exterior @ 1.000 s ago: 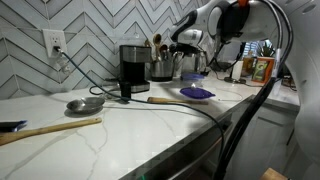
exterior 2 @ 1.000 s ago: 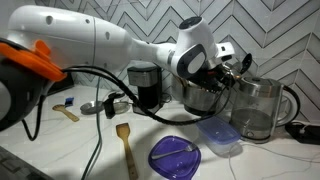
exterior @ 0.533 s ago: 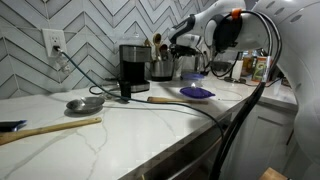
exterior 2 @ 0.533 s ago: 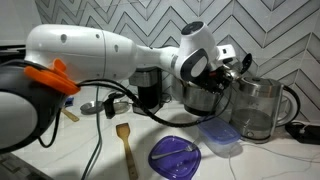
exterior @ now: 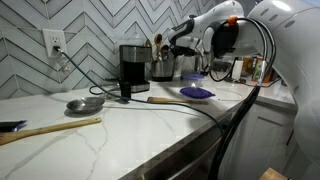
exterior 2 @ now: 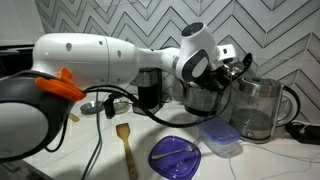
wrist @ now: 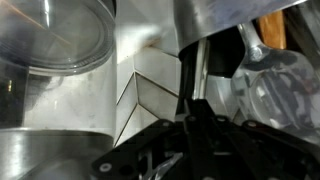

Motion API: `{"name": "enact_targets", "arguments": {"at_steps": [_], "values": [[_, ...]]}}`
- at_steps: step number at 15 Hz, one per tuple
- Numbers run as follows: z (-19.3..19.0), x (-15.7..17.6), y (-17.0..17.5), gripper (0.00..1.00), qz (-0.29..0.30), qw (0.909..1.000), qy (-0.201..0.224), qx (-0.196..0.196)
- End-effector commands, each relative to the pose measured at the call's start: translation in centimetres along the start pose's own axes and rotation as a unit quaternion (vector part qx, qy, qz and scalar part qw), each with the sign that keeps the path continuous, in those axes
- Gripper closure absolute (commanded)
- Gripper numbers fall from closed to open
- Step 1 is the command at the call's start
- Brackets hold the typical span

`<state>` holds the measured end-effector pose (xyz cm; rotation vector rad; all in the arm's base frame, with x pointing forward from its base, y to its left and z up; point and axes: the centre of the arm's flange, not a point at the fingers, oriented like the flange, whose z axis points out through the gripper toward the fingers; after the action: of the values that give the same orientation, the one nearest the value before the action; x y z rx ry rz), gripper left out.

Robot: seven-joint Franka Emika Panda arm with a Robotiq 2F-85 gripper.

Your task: Remove the soup ladle from the utensil holding bucket and put it on the countertop next to the wooden spatula

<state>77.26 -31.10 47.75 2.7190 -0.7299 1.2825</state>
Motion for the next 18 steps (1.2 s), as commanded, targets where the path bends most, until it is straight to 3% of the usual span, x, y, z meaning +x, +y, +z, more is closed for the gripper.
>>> {"name": "enact_targets", "arguments": {"at_steps": [1,9,18], "values": [[0.5,1.7,0.0,0.99,0.008,0.9999,0.004,-0.005],[-3.4,2.1,-0.7,0.99,-0.002,0.9998,0.016,-0.015],[-9.5,3.9,-2.2,0.99,-0.011,0.9972,0.073,-0.015]]}}
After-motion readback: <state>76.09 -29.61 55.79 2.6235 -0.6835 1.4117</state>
